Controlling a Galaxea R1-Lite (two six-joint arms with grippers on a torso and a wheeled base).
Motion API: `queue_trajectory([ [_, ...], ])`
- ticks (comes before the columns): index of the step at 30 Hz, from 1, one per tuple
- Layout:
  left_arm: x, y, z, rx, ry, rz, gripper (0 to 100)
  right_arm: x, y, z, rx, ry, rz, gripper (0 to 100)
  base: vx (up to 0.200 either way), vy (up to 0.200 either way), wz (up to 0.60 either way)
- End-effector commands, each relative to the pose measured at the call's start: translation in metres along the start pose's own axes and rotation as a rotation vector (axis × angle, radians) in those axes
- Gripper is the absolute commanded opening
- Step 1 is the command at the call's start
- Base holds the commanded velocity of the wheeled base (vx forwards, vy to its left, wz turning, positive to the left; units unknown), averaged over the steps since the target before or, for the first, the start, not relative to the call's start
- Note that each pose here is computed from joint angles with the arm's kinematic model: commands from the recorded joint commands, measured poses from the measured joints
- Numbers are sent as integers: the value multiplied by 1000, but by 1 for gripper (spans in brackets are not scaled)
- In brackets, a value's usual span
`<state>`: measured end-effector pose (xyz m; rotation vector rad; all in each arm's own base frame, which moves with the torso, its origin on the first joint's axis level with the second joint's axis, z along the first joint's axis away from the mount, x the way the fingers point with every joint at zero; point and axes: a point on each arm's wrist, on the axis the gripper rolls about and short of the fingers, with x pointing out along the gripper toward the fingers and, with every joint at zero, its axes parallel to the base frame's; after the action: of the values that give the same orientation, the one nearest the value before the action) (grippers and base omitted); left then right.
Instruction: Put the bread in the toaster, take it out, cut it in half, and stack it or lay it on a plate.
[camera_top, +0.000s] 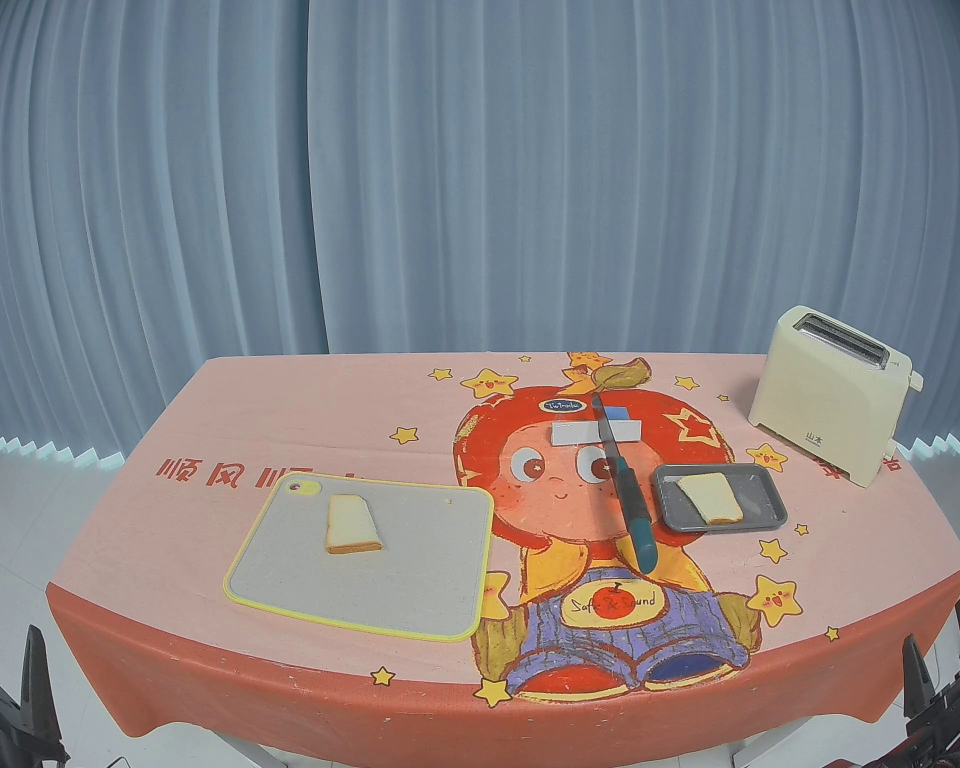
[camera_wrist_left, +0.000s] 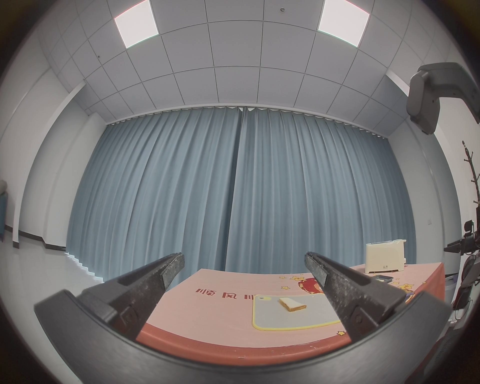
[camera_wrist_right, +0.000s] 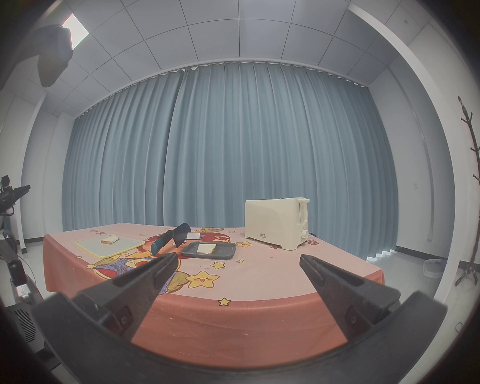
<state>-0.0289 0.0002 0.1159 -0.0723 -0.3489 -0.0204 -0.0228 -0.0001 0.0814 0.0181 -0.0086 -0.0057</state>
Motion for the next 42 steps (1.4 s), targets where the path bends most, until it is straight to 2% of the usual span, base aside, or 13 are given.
queue_trajectory([
  [1,0,0,-5,3,23,-30,100,0,0,-5,0,1,0,100,0,0,0],
  [7,0,0,-6,3,31,-33,100,0,0,-5,0,1,0,100,0,0,0],
  [14,0,0,-11,9,74,-35,100,0,0,-5,0,1,0,100,0,0,0],
  [27,0,0,-6,8,33,-41,100,0,0,-5,0,1,0,100,0,0,0],
  [30,5,-1,0,14,3,-30,100,0,0,-5,0,1,0,100,0,0,0],
  [34,29,-2,14,11,5,-36,100,0,0,-5,0,1,0,100,0,0,0],
  [41,50,-3,13,9,97,-68,100,0,0,-5,0,1,0,100,0,0,0],
  [42,56,-2,11,6,135,-63,100,0,0,-5,0,1,0,100,0,0,0],
])
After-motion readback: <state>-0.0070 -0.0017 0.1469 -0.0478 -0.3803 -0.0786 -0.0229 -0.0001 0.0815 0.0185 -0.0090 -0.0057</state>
